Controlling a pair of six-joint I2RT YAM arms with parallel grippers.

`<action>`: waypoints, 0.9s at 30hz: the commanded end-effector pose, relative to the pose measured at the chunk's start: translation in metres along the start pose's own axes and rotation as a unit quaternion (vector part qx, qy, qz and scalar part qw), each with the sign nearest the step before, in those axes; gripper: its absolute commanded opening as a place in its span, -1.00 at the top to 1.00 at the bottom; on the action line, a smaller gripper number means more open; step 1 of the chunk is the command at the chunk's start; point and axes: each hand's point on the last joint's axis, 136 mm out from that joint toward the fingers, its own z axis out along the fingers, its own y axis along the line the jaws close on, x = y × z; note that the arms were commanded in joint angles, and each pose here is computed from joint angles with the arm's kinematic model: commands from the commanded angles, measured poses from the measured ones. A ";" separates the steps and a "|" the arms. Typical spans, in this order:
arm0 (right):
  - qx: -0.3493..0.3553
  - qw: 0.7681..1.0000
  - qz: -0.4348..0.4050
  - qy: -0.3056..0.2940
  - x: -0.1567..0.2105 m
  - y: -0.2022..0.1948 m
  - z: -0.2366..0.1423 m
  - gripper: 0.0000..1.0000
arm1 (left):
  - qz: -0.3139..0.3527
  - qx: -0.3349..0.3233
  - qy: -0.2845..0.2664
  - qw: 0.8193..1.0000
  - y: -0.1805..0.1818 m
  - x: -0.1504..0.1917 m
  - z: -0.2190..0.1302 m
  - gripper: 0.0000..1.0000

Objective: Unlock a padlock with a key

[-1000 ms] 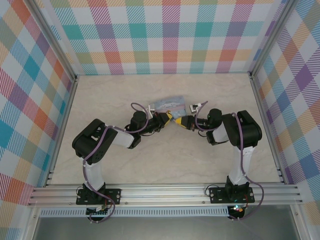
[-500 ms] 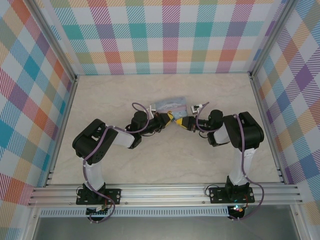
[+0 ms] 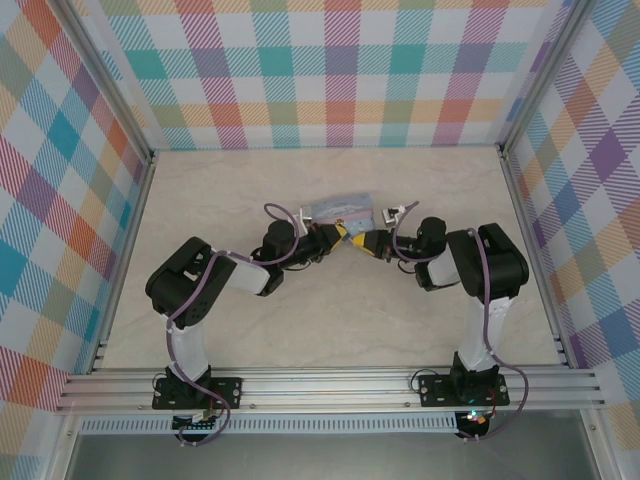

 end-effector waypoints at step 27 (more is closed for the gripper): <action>0.000 0.999 -0.021 -0.035 -0.013 0.000 0.033 0.98 | 0.017 0.098 0.065 0.993 -0.063 0.037 0.007 1.00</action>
